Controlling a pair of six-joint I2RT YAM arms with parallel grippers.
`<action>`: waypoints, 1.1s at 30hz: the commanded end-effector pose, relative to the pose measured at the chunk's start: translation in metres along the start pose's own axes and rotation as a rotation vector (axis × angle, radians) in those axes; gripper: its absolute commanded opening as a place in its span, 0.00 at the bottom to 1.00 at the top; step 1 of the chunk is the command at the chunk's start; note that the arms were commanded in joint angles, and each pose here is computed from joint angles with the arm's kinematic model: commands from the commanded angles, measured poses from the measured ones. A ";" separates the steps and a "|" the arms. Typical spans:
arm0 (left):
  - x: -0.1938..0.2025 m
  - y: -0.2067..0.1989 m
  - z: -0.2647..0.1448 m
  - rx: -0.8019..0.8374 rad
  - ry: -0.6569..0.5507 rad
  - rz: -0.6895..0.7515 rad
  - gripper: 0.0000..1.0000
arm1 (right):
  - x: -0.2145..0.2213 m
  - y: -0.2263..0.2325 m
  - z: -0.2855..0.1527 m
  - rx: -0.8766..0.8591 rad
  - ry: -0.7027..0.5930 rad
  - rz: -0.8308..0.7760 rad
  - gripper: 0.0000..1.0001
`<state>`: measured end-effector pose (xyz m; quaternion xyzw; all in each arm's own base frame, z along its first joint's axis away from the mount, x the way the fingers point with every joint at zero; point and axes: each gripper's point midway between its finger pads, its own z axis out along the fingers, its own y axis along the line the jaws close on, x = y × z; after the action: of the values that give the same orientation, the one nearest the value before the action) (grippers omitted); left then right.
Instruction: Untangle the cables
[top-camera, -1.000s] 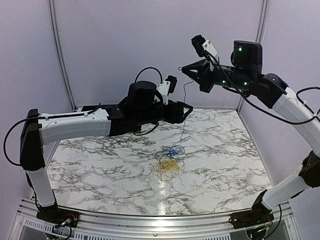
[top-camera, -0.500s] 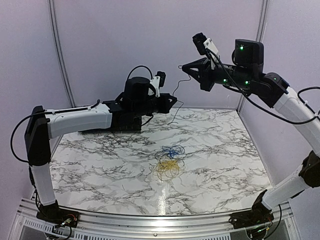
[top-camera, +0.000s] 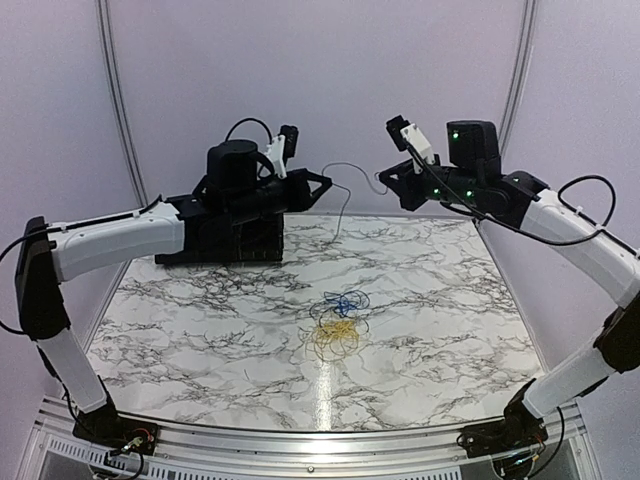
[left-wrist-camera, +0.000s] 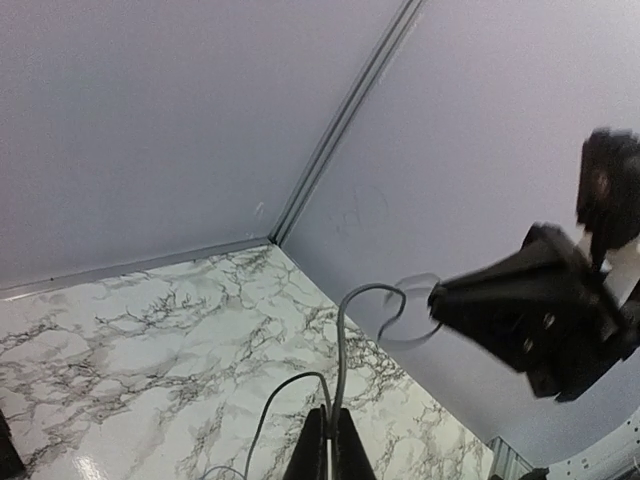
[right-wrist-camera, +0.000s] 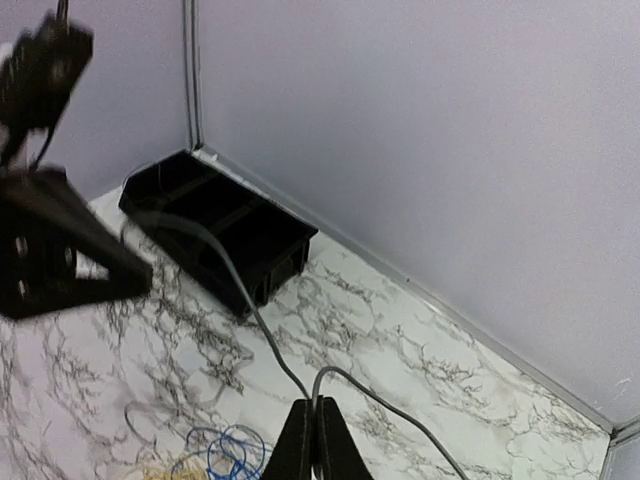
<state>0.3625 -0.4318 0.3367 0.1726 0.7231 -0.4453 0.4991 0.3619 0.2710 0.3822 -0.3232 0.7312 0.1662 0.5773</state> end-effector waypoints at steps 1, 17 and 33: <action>-0.063 0.010 -0.036 0.003 -0.141 -0.059 0.00 | 0.011 0.033 0.015 -0.197 0.014 0.078 0.13; -0.114 0.154 -0.112 -0.316 -0.219 -0.076 0.00 | 0.053 0.063 0.026 -0.354 0.101 0.089 0.38; -0.072 0.300 -0.201 -0.906 -0.092 -0.071 0.00 | 0.080 0.058 -0.002 -0.295 0.133 0.007 0.39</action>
<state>0.4928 -0.1240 0.2823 -0.0893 0.8211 -0.1659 0.5388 0.3167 0.2988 0.2992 -0.4067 0.7392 0.2717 0.4630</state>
